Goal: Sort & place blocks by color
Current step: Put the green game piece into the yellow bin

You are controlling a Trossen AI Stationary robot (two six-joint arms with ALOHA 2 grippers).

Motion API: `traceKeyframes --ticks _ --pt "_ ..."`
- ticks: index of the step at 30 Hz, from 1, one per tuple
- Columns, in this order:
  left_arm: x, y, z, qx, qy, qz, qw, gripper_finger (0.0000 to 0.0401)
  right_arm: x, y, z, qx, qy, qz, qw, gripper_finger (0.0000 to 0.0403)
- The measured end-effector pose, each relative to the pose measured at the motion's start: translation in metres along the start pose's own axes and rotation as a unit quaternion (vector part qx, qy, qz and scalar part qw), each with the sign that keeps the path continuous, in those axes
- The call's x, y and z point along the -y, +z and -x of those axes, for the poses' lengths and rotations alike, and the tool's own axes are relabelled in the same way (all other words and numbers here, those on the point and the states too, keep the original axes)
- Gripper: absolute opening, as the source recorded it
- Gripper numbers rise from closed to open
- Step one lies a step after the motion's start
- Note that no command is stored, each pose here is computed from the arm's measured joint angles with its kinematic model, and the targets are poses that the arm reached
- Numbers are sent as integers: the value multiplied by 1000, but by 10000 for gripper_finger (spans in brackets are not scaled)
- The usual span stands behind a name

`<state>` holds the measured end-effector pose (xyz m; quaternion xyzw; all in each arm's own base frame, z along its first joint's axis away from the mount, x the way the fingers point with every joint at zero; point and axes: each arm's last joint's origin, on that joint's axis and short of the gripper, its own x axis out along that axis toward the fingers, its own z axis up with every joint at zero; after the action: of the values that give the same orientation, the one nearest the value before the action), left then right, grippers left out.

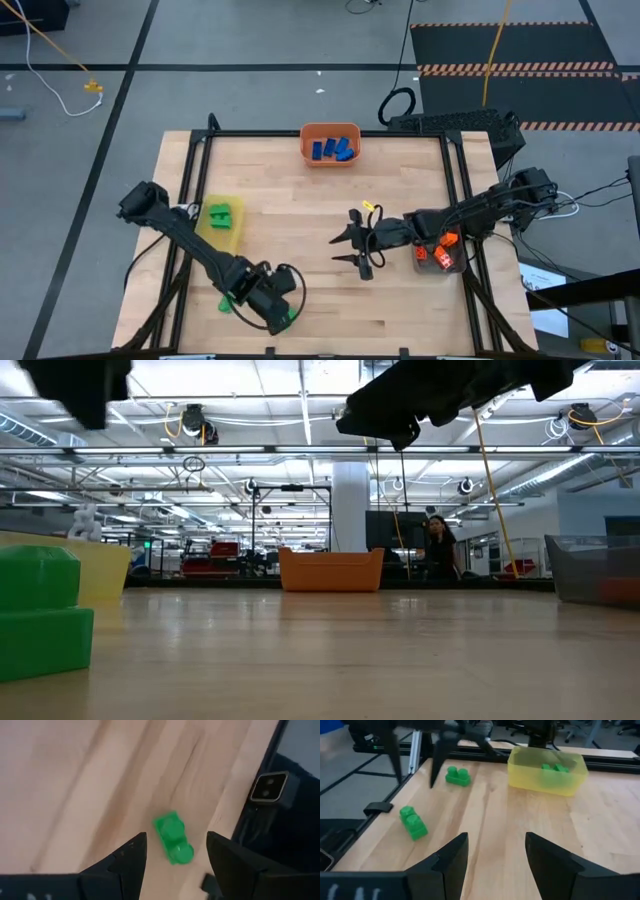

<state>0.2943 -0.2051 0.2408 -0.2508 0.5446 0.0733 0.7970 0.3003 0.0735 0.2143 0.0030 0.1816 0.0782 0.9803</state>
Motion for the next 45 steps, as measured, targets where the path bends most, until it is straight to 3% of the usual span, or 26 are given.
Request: traceKeyframes --ticks 6,14,20,25,34,42,45 --pt "3 -10 -17 -41 10 58 997 207 7 -1 0 -8 -11 -3 1000 187" --pt "7 -18 -55 -90 22 82 992 207 7 -3 0 -16 -11 -4 1000 187" --pt "10 -18 -61 -91 6 90 992 207 5 -3 0 -17 -9 -7 1000 187" --pt "9 -19 -63 -91 14 91 992 207 5 -3 0 -17 -9 -7 1000 187" --pt "1 -26 -96 -125 57 86 987 207 5 -4 0 -25 -10 -7 1000 187" --pt "-8 -22 -101 -134 89 57 985 206 5 -5 0 -28 -10 -2 1000 187" --pt "-11 -18 -100 -133 94 44 986 183 5 -5 0 -28 -10 -2 1000 187"
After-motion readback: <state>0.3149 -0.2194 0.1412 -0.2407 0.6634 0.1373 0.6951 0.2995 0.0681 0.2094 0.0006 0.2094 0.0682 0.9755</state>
